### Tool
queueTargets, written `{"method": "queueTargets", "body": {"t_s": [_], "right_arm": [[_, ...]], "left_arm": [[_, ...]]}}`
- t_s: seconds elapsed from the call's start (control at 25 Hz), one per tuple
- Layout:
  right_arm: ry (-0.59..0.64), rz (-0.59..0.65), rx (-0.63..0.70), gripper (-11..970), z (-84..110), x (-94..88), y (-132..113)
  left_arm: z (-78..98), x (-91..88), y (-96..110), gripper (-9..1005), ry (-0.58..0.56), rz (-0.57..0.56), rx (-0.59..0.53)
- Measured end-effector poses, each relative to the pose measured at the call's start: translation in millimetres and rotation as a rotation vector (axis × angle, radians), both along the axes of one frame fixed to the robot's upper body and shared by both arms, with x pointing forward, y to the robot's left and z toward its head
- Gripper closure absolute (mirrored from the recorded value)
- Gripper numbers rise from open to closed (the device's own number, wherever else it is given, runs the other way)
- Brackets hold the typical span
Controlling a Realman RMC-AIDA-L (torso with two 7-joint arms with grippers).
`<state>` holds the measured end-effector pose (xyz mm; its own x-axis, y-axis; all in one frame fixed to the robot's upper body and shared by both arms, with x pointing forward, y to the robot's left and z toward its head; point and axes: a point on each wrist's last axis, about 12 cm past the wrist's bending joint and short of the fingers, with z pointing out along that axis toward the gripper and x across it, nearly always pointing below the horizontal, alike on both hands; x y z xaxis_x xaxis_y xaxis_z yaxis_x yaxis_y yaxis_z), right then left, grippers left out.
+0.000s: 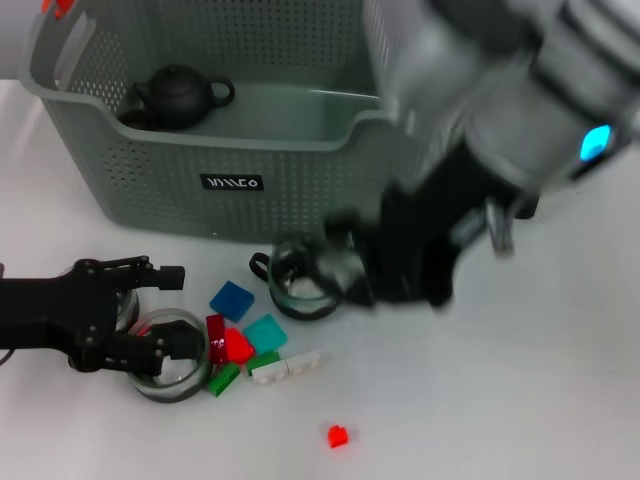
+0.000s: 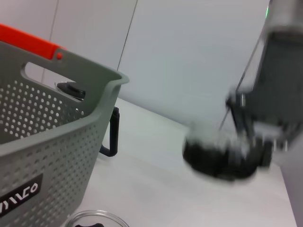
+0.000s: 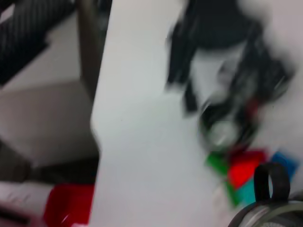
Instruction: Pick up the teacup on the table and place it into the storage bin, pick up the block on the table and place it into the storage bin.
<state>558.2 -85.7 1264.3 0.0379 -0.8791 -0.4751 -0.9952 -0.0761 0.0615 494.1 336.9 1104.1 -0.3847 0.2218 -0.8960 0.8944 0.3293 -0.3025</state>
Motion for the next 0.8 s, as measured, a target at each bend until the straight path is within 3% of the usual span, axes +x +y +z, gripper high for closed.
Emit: {"method": "queueTargets", "body": {"t_s": [0.16,0.28,0.48,0.8], "right_arm": [[-0.103,-0.061,0.11,902,31.8,19.4,-1],[-0.166,-0.138,0.162,902,40.1,37.6,2],[-0.171,-0.256,0.2,902,28.8,72.6,10],[-0.2,-0.347,0.226,903,2.9,109.3,34]], "left_arm": [[2.2,0.8,2,49,-0.004,0.003,-0.006],[3.0,1.5,2,49,-0.007,0.005,-0.01],[3.3,2.2,1,48,-0.01,-0.001,-0.008],[3.6,3.4,0,49,-0.016,-0.012,0.0]]}}
